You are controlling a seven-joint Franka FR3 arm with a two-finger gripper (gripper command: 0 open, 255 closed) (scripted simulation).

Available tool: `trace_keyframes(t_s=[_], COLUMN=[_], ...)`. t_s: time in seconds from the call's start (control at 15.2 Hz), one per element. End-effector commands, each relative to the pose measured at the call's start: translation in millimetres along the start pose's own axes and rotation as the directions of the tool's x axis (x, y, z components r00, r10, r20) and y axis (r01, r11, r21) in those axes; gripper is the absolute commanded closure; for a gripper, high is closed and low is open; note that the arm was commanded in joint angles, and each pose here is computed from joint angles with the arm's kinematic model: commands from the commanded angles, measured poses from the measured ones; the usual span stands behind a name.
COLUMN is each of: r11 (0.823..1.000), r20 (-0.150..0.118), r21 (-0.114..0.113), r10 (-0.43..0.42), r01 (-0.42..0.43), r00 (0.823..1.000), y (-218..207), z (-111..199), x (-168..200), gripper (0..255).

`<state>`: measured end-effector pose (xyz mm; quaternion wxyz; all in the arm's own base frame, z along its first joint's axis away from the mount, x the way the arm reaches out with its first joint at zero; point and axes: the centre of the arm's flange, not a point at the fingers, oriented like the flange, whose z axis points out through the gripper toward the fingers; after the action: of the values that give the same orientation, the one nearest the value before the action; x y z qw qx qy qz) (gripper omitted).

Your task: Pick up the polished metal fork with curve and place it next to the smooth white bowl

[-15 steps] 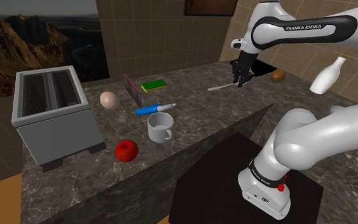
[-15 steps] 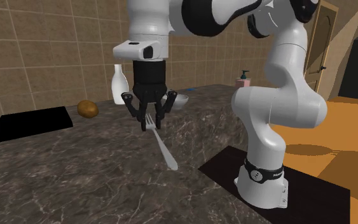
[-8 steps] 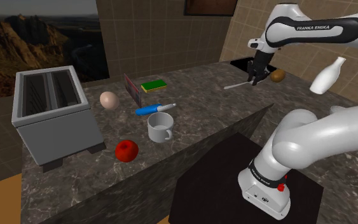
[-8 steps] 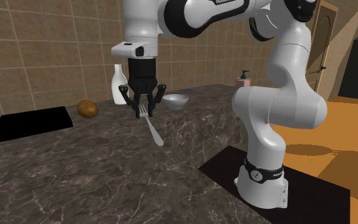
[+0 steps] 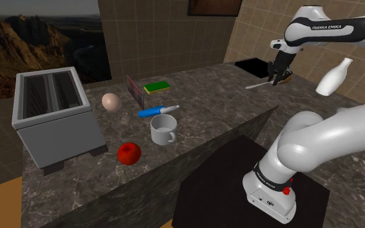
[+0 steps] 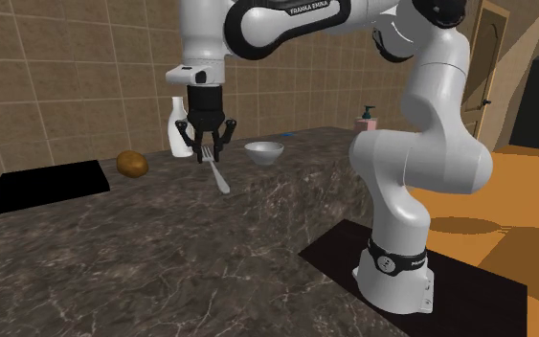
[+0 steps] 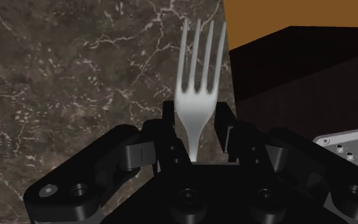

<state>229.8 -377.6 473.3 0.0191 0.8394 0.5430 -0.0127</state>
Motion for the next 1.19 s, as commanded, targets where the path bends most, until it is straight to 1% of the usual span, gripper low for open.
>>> trace_keyframes(t_s=[0.0,1.12], r11=[1.000,1.000], r20=[0.001,0.001], r21=[0.000,0.000], r10=[-0.001,-0.001], r01=[0.001,0.001], r00=[1.000,1.000], y=[-2.8,-12.4], z=[2.3,11.0], x=[-26.7,-250.8], gripper=[255,255])
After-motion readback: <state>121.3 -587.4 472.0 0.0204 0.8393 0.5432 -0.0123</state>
